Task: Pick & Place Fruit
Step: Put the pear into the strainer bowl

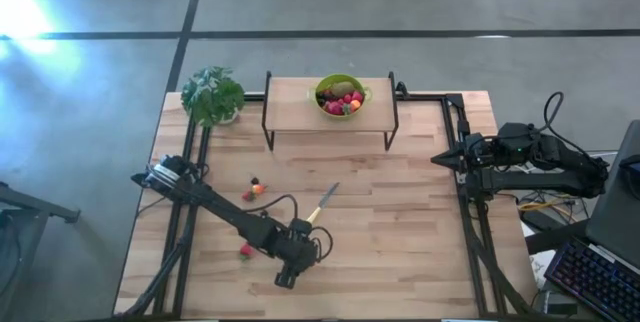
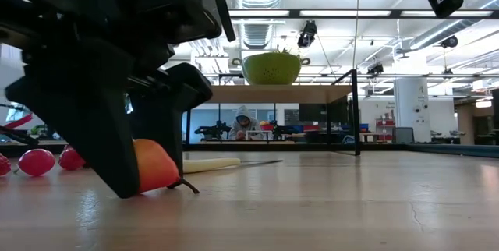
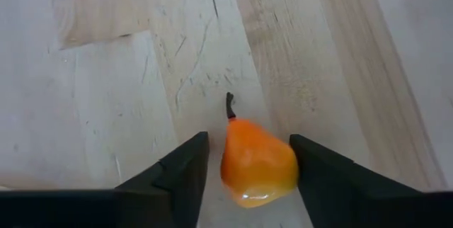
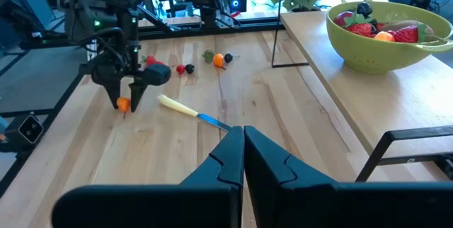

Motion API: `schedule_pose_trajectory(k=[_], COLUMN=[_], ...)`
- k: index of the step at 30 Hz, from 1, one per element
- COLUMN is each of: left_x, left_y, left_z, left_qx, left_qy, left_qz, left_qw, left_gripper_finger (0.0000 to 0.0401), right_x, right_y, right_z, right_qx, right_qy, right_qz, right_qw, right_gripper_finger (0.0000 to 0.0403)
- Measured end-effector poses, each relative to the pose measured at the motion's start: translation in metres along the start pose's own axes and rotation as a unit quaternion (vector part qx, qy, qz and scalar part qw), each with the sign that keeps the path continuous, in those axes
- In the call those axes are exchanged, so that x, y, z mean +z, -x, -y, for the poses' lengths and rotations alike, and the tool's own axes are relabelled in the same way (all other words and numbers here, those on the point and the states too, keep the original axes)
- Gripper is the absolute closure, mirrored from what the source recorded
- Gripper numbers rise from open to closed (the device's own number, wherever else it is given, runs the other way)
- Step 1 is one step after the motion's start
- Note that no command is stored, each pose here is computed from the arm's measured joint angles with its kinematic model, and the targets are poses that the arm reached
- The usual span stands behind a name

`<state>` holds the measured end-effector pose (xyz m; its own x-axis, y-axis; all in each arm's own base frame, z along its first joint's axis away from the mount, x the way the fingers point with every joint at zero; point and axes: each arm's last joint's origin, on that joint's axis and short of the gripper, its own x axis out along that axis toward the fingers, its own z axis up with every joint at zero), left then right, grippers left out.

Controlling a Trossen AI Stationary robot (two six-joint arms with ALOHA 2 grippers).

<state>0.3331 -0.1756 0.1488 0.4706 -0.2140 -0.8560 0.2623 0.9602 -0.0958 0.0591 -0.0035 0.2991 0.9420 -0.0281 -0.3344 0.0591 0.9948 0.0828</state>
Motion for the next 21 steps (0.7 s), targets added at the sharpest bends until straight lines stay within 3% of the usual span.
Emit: schedule_pose_trajectory(k=[9,14,18,21], left_x=[0.000,0.001,0.014,0.028], left_y=[0.000,0.002,0.012,0.022], left_z=[0.000,0.000,0.003,0.002], left_qx=[0.000,-0.002,0.004,0.057], left_qy=[-0.001,-0.018,-0.059,-0.106], left_qz=[-0.001,-0.003,0.001,0.014], left_qw=[1.000,1.000,0.998,0.993], left_gripper_finger=[0.0250,0.0255,0.0251,0.0255], right_x=[0.000,0.000,0.000,0.000], right_y=[0.000,0.000,0.000,0.000], right_z=[0.000,0.000,0.000,0.000], right_qx=[0.000,0.000,0.000,0.000], right_qy=[0.000,0.000,0.000,0.000], right_qz=[0.000,0.000,0.000,0.000], right_qw=[1.000,1.000,1.000,1.000], right_gripper_finger=[0.0394,0.0394,0.0394,0.0394])
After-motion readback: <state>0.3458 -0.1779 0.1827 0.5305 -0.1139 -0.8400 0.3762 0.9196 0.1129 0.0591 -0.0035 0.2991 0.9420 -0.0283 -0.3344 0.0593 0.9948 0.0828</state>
